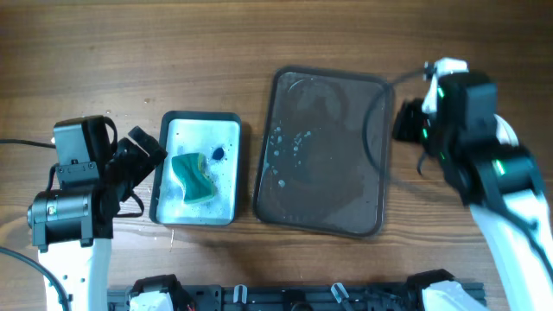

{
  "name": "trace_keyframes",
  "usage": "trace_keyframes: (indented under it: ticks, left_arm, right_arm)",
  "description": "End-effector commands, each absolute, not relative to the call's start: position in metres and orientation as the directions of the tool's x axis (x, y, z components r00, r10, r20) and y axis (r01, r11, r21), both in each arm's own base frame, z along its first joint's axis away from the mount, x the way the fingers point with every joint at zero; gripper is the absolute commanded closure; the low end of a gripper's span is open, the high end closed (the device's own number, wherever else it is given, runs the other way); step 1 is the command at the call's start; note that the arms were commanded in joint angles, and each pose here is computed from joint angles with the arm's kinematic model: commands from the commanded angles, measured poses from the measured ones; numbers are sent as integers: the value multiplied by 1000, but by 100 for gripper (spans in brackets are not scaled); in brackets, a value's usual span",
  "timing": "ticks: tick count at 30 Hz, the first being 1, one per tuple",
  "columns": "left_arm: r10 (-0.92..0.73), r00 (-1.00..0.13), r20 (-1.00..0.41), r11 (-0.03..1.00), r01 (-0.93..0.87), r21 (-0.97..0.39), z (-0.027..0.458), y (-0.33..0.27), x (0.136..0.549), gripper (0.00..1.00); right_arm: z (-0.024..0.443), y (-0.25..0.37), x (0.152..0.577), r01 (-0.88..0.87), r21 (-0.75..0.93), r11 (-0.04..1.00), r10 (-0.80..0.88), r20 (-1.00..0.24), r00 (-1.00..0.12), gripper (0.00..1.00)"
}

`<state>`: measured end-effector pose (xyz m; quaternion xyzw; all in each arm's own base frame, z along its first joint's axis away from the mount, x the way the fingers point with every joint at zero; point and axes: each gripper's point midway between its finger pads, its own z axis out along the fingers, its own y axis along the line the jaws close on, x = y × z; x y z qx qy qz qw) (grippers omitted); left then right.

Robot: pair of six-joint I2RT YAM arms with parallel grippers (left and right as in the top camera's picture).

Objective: Clean dirty plates on tray and stack at the side
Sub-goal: 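Carry the rinsed plate right and stack it on the side plates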

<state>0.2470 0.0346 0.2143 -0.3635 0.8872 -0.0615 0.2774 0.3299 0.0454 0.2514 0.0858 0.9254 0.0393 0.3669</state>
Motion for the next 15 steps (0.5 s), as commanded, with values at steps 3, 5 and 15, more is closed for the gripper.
trace_keyframes:
  ticks: [3, 5, 15]
  left_arm:
    - [-681, -574, -454, 726, -606, -323, 219, 35, 249, 0]
    - [-681, -574, -454, 726, -607, -323, 219, 35, 249, 0]
    - [-681, -574, -454, 726, -607, -323, 219, 35, 249, 0]
  right_arm:
    - [144, -35, 400, 427, 35, 904, 377, -539, -754, 96]
    - [98, -53, 406, 464, 105, 880, 462, -423, -779, 96]
    - [36, -101, 375, 602, 231, 764, 640, -154, -753, 96]
